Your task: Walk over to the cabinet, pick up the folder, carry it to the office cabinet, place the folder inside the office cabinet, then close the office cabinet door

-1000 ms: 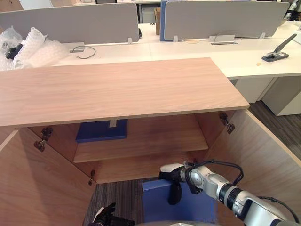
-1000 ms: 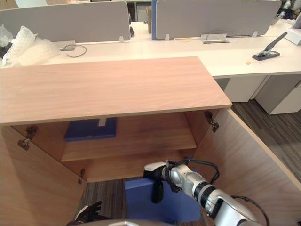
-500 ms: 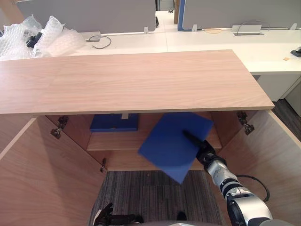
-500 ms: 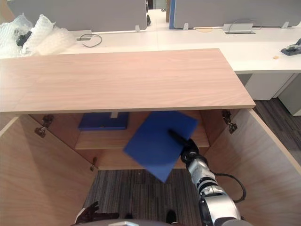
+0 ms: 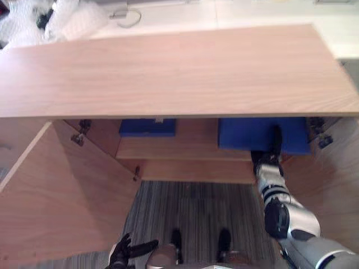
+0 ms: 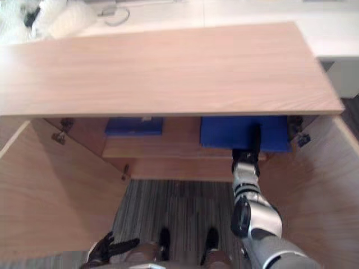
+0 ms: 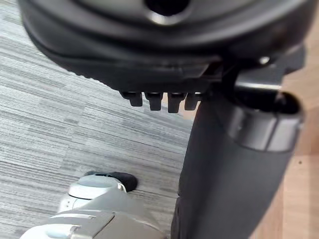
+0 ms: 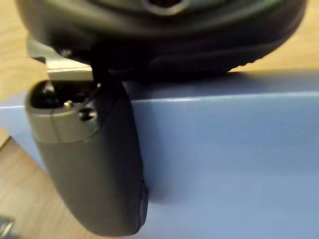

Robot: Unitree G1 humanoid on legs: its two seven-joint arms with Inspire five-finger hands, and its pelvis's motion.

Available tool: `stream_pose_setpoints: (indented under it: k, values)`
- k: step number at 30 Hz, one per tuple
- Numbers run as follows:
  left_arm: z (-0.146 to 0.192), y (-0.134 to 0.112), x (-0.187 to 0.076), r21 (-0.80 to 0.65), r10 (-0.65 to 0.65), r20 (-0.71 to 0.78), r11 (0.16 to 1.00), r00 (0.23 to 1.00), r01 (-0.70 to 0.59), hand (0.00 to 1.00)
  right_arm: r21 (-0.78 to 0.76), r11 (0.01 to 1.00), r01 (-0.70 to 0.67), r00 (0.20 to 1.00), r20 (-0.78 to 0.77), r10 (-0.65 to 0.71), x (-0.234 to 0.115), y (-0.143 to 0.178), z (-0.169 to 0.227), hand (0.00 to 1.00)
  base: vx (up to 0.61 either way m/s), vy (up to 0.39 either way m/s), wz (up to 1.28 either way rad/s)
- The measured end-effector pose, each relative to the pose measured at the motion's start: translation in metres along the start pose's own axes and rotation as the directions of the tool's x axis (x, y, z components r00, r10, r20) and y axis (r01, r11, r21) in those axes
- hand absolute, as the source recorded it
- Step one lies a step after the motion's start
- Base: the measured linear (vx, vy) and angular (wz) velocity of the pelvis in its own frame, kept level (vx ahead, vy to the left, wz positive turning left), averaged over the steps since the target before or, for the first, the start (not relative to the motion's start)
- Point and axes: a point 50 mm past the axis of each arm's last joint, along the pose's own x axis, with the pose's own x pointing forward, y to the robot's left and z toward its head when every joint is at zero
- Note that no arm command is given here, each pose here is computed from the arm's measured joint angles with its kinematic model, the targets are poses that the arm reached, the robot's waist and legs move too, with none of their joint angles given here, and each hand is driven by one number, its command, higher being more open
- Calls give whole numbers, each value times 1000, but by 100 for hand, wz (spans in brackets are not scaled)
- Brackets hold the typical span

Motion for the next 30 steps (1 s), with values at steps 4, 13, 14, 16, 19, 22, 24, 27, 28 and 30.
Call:
stream_pose_setpoints:
  k: [4,13,14,16,19,22,24,27,28,30]
  values:
    - [21,-9,3,-44,-15,83,999,996,19,100,64,993,-94,995,19,93,3,67,1,0,-136,-33,37]
    - [30,-28,1,-107,-49,130,992,990,63,100,-122,944,-306,951,-89,296,-19,177,-28,0,-76,-57,8]
    - [32,-30,0,-111,-53,137,991,989,69,100,-122,936,-331,942,-100,320,-24,188,-32,0,10,-62,3]
    - [34,-31,0,-112,-56,144,991,988,73,100,-119,929,-351,935,-102,340,-29,203,-32,0,11,-72,7]
    - [34,-32,0,-114,-59,143,991,988,75,100,-109,923,-369,929,-85,361,-34,219,-26,0,7,-71,10]
    - [35,-32,0,-115,-60,143,990,988,76,100,-114,923,-369,930,-55,365,-35,226,-18,0,-13,-49,9]
    - [40,-34,1,-122,-63,156,989,986,82,100,-146,912,-383,923,-30,383,-38,235,-8,0,-21,-43,10]
    - [43,-36,1,-125,-69,165,988,984,90,100,-161,913,-375,925,0,380,-39,240,3,0,-28,-43,6]
    - [43,-37,1,-125,-70,164,988,984,91,100,-158,916,-369,927,4,375,-39,240,3,0,-18,-45,4]
    - [43,-37,1,-126,-71,159,988,985,91,100,-115,929,-352,935,8,355,-39,240,5,100,-2,-59,6]
